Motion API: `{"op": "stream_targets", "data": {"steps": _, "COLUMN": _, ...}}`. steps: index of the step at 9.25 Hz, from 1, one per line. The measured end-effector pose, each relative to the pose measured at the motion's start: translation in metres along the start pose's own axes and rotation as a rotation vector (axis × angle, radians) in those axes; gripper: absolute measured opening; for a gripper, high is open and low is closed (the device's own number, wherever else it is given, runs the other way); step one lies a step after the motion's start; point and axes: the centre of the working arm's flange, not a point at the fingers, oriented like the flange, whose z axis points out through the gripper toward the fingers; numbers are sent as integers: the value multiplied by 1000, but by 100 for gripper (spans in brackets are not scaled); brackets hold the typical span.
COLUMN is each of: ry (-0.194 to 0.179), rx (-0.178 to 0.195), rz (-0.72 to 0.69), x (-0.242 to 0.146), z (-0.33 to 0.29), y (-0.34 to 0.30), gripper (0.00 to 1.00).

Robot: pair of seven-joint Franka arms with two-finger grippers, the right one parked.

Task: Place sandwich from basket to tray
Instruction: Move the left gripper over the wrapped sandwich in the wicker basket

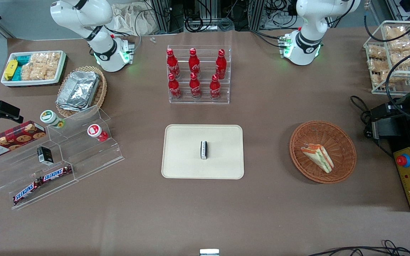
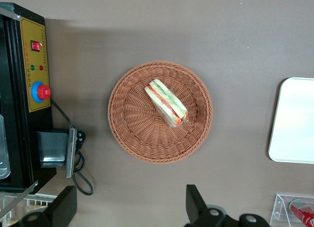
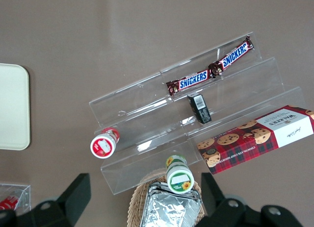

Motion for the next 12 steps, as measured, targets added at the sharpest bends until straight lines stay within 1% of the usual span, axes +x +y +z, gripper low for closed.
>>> {"op": "stream_targets", "data": {"steps": 4, "ry": -1, "rx": -1, "rz": 5, "x": 1, "z": 2, "y": 2, "gripper": 100}}
{"op": "stream_targets", "data": {"steps": 7, "ry": -19, "rx": -1, "rz": 14, "x": 10, "z": 19, "y": 6, "gripper": 100}}
{"op": "stream_targets", "data": {"steps": 8, "ry": -35, "rx": 0, "rz": 17, "x": 10, "z": 26, "y": 8, "gripper": 100}}
{"op": "stream_targets", "data": {"steps": 11, "ry": -110, "rx": 2, "rz": 28, "x": 9, "z": 64, "y": 14, "gripper": 100}}
{"op": "stream_targets", "data": {"steps": 12, "ry": -118, "rx": 3, "rz": 20, "x": 11, "z": 79, "y": 15, "gripper": 100}}
